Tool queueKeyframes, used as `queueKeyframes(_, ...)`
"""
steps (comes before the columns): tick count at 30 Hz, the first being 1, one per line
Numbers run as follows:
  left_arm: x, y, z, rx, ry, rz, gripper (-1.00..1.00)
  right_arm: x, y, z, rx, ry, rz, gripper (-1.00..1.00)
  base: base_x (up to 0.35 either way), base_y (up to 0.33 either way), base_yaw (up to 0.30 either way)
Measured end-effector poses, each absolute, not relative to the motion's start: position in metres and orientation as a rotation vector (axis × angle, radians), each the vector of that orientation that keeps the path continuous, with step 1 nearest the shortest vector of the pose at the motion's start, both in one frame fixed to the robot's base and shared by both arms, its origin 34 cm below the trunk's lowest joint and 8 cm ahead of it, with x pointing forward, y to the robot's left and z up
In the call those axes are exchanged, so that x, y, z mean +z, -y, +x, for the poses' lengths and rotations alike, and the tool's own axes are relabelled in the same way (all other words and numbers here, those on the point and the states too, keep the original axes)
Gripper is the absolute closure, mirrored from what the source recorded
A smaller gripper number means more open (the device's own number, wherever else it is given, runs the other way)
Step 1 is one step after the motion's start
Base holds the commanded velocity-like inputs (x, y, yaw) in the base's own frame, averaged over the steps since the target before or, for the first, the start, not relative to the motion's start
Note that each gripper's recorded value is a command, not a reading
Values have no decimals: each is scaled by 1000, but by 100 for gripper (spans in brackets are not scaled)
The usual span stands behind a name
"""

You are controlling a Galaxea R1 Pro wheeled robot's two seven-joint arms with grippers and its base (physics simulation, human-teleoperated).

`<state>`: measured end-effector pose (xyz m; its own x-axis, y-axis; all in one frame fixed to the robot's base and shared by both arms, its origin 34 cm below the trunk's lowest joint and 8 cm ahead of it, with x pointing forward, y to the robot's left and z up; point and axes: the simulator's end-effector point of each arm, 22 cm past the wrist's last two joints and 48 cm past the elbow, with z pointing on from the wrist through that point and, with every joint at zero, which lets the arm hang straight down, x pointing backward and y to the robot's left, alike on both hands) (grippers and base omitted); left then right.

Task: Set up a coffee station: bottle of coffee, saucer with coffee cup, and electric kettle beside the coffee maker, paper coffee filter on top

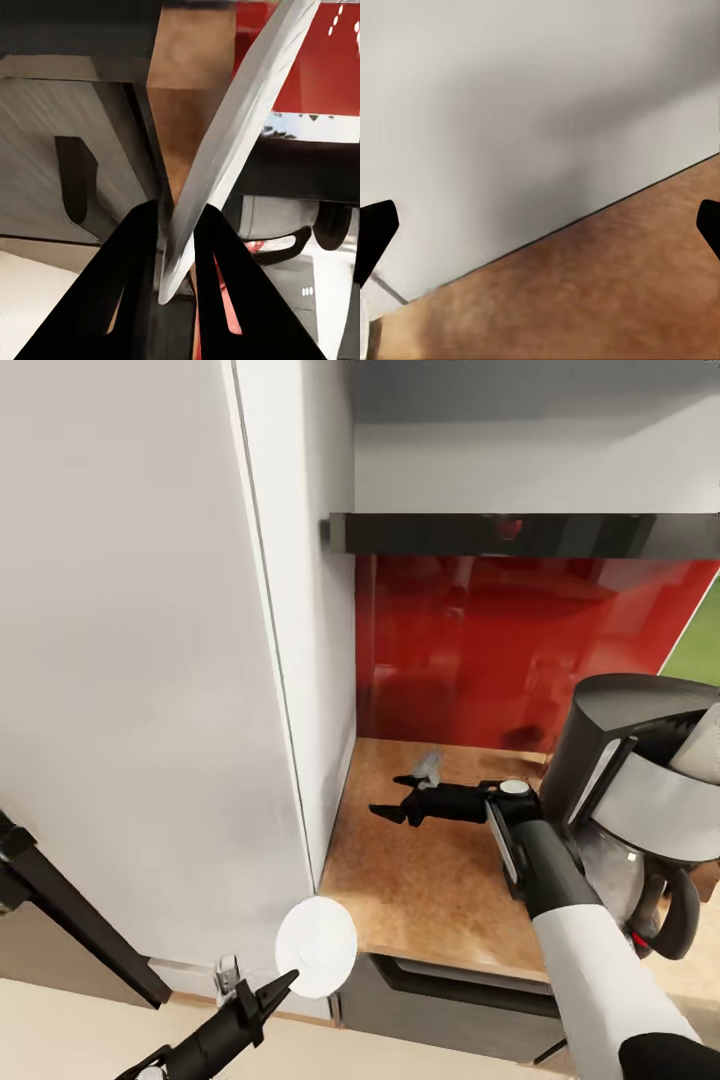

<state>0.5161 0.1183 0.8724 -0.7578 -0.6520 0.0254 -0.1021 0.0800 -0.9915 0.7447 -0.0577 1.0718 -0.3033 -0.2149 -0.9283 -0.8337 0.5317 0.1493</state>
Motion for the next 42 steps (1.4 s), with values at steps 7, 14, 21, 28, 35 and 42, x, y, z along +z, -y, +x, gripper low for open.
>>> queueKeyframes(7, 860, -139, 520, -1656, -1975, -797, 100, 1057, 59, 730, 811, -1817, -865, -100, -266, 169, 0)
queueKeyframes(14, 861, -139, 520, -1662, -1980, -797, 100, 1055, 64, 730, 800, -1822, -863, -100, -284, 171, 0)
queueKeyframes(21, 860, -137, 519, -1665, -1982, -796, 100, 1059, 81, 736, 767, -1821, -843, -100, -327, 34, 0)
queueKeyframes(28, 862, -137, 519, -1666, -1979, -793, 100, 1061, 85, 734, 763, -1819, -832, -100, -246, 2, -10)
queueKeyframes(35, 862, -137, 519, -1666, -1979, -795, 100, 1061, 86, 734, 763, -1822, -830, -100, -23, 0, -1)
queueKeyframes(42, 861, -138, 519, -1664, -1979, -796, 100, 1055, 86, 730, 771, -1831, -827, -100, -1, 0, 0)
